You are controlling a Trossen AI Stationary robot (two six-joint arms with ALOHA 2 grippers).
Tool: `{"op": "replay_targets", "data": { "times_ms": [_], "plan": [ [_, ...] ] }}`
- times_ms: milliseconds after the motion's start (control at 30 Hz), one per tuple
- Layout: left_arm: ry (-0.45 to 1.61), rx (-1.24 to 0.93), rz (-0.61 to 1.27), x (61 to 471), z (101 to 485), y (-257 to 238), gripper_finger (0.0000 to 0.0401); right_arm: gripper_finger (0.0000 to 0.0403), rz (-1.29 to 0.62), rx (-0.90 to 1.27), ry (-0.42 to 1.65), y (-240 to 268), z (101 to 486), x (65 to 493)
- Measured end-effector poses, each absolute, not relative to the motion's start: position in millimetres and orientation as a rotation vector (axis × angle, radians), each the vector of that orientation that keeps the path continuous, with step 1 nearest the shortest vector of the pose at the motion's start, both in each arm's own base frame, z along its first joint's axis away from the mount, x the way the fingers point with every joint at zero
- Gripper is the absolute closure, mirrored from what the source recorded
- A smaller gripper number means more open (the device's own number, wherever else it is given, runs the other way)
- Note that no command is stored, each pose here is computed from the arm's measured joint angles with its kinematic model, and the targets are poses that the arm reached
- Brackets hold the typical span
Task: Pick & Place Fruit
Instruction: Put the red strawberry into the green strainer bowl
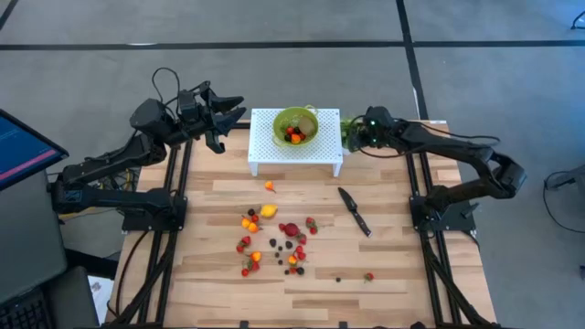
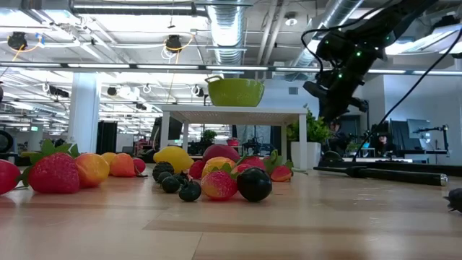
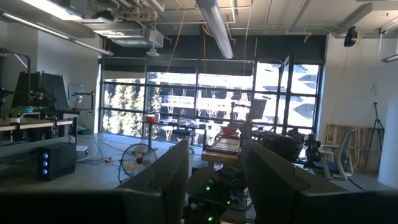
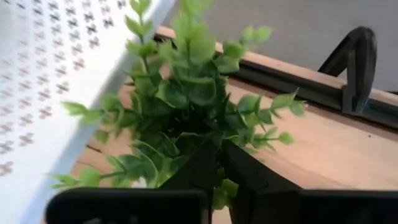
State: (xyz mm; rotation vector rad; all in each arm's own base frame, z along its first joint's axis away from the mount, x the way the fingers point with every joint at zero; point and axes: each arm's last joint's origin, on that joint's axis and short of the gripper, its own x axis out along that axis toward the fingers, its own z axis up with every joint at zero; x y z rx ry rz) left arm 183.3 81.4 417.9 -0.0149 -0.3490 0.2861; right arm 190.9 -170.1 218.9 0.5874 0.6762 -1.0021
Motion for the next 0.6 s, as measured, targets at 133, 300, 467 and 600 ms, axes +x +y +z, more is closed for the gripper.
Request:
{"op": "replay_targets", "data": {
  "times_ms": [133, 300, 467, 600],
  "plan": [
    [-0.349, -0.015, 0.285, 183, 418, 81, 0.0259, 0.0398, -0.997, 0.568, 0.636, -166, 231, 185],
    [-0.349, -0.015, 0.286, 183, 418, 81, 0.0259, 0.0399, -1.009, 0.565, 0.614, -160, 243, 173],
    [-0.349, -0.015, 0.285, 183, 418, 81, 0.0259, 0.0398, -1.038, 0.586, 0.641, -156, 247, 160],
    [-0.349, -0.015, 0.286, 183, 418, 81, 0.0259, 0.0401, -1.062, 0.609, 0.689, -156, 244, 153]
  ]
}}
